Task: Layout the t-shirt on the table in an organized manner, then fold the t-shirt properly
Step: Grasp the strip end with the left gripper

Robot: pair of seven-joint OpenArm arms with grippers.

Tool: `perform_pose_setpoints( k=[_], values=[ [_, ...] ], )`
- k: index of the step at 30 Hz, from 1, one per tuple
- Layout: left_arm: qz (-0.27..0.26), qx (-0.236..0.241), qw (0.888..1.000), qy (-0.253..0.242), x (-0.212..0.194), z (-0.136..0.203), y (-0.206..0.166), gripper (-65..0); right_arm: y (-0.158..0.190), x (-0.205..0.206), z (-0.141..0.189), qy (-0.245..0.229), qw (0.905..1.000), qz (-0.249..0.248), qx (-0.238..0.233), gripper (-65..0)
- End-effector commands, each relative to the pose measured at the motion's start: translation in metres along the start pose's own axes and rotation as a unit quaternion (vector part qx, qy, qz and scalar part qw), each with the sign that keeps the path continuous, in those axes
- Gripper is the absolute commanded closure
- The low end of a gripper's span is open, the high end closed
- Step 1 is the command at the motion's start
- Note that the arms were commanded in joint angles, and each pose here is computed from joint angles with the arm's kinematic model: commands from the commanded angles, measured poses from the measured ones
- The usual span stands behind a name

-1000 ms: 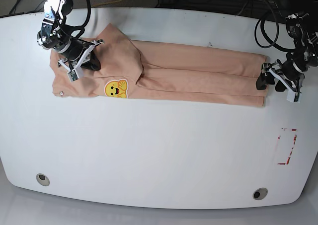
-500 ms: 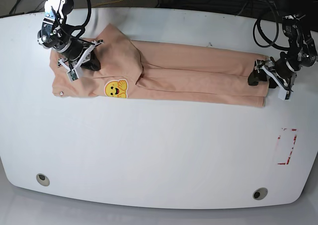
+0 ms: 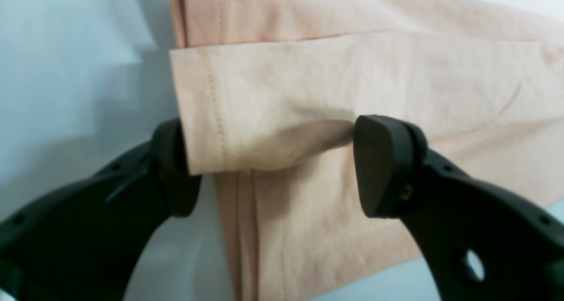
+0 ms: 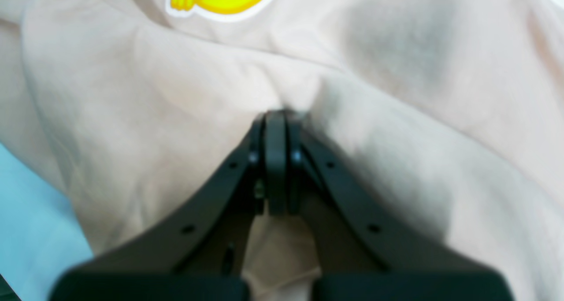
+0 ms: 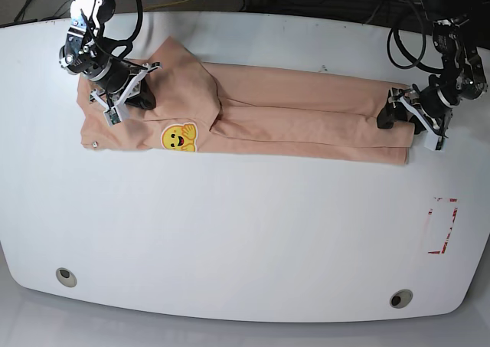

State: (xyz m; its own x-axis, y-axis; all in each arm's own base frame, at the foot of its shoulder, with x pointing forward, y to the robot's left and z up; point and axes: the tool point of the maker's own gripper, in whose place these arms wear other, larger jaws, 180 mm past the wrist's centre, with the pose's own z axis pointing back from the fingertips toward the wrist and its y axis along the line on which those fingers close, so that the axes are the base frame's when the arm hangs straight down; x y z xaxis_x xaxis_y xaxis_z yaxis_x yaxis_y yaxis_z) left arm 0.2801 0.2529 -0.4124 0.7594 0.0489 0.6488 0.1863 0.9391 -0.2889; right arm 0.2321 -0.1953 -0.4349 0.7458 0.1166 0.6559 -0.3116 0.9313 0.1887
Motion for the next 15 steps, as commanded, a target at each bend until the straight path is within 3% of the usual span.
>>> perform_pose_setpoints(
  k=[1, 8, 15],
  values=[
    [-0.01, 0.011, 1.0, 0.023, -0.005, 0.003, 0.006, -44.6, -0.009, -0.029, 0.003, 0.071, 0.9971, 0.012, -0.023, 0.0],
    [-0.008, 0.01, 0.999, 0.032, -0.014, 0.004, 0.005, -30.9, -0.01, -0.028, 0.003, 0.069, 0.9972, 0.012, -0.024, 0.0],
    [-0.027, -0.018, 0.998, 0.055, -0.024, -0.009, -0.016, -28.8, -0.01, -0.029, 0.003, 0.07, 0.9972, 0.012, -0.024, 0.0]
  ],
)
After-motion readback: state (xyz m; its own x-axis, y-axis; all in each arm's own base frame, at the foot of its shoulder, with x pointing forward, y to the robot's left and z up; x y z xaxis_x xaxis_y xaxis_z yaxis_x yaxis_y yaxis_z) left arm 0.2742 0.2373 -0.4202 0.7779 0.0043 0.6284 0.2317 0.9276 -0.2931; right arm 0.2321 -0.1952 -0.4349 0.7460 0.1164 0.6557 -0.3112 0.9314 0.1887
